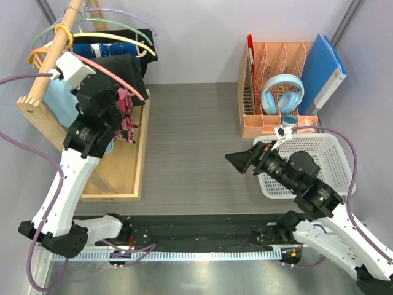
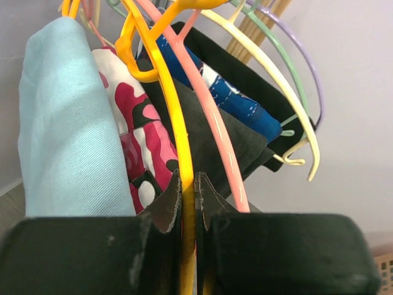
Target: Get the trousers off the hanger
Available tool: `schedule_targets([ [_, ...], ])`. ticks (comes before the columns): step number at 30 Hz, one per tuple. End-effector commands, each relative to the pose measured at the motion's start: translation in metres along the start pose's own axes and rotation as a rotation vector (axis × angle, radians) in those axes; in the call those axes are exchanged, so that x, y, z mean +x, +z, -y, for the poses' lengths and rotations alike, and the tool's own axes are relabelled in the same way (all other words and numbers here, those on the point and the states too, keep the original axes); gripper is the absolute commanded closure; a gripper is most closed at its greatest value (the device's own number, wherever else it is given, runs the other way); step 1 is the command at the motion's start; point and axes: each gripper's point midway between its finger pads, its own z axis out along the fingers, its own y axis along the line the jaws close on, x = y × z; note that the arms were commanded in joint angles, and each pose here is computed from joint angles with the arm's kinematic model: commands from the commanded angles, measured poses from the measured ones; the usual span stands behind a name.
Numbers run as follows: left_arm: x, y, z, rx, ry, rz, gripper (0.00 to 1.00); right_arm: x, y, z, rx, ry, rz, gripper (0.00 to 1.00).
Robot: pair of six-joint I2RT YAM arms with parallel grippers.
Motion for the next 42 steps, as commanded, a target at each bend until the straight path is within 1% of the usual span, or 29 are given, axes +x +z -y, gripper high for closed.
schedule_targets([
  [1,-0.053,-0.021,0.012,0.141,-0.195,0.11,1.0,-0.01,-0.002,-0.008,-0.016,0.002,0.033,0.0],
  [2,-0.063,-0.022,0.015,0.162,-0.238,0.142,0.99,-0.01,-0.002,-0.008,-0.016,0.002,0.033,0.0],
  [4,-0.07,-0.025,0.025,0.227,-0.227,0.17,0.99,-0.009,-0.001,-0.007,-0.012,0.002,0.028,0.0],
  [6,-0.077,-0.026,0.032,0.246,-0.231,0.187,0.99,-0.008,0.001,-0.005,-0.006,0.001,0.025,0.0],
  [8,-0.076,-0.024,0.036,0.239,-0.202,0.19,1.0,-0.006,0.003,-0.004,0.001,0.001,0.015,0.0],
  [9,-0.082,-0.027,0.041,0.256,-0.222,0.211,1.0,-0.006,0.004,-0.004,0.0,0.001,0.01,0.0],
  [11,-0.084,-0.028,0.041,0.24,-0.189,0.232,1.0,-0.004,0.006,-0.004,0.001,0.002,0.003,0.0],
  [12,-0.087,-0.031,0.045,0.247,-0.208,0.252,1.0,-0.005,0.006,-0.004,0.001,0.003,0.005,0.0],
  [15,-0.091,-0.037,0.043,0.224,-0.172,0.278,1.0,-0.004,0.008,-0.003,0.006,-0.001,-0.001,0.0],
  [16,-0.095,-0.04,0.044,0.226,-0.19,0.289,1.0,-0.004,0.008,-0.003,0.006,-0.003,-0.001,0.0],
  [20,-0.101,-0.048,0.044,0.232,-0.221,0.305,1.0,-0.002,0.01,-0.001,0.013,-0.005,-0.011,0.0],
  [21,-0.102,-0.049,0.044,0.231,-0.195,0.306,1.0,-0.001,0.011,0.0,0.016,-0.007,-0.014,0.0],
  [25,-0.105,-0.055,0.04,0.224,-0.207,0.301,1.0,0.0,0.011,0.0,0.014,0.001,-0.017,0.0],
  [29,-0.103,-0.063,0.033,0.241,-0.226,0.272,1.0,0.003,0.009,0.003,0.019,0.003,-0.017,0.0],
  [30,-0.101,-0.066,0.034,0.255,-0.242,0.253,1.0,0.004,0.009,0.004,0.02,0.001,-0.018,0.0],
  [31,-0.102,-0.069,0.033,0.267,-0.298,0.231,1.0,0.005,0.008,0.005,0.02,0.003,-0.023,0.0],
  [32,-0.095,-0.072,0.028,0.278,-0.266,0.193,1.0,0.008,0.007,0.004,0.012,0.0,-0.033,0.0],
  [34,-0.092,-0.077,0.025,0.307,-0.278,0.157,1.0,0.015,0.006,0.007,0.017,-0.006,-0.059,0.0],
  [35,-0.095,-0.083,0.021,0.334,-0.319,0.143,1.0,0.018,0.005,0.008,0.018,-0.009,-0.069,0.0],
  [36,-0.085,-0.084,0.018,0.338,-0.285,0.112,1.0,0.019,0.004,0.01,0.022,-0.013,-0.073,0.0],
  [37,-0.083,-0.086,0.015,0.346,-0.286,0.1,1.0,0.022,0.004,0.011,0.023,-0.017,-0.084,0.0],
  [38,-0.087,-0.091,0.008,0.357,-0.321,0.093,1.0,0.026,0.003,0.013,0.023,-0.017,-0.096,0.0],
  [39,-0.079,-0.092,0.003,0.357,-0.291,0.069,1.0,0.027,0.003,0.014,0.025,-0.023,-0.101,0.0],
  [40,-0.079,-0.095,0.0,0.365,-0.295,0.061,1.0,0.03,0.003,0.016,0.03,-0.024,-0.109,0.0],
  [42,-0.081,-0.102,-0.007,0.394,-0.333,0.039,1.0,0.034,0.003,0.018,0.029,-0.029,-0.125,0.0],
])
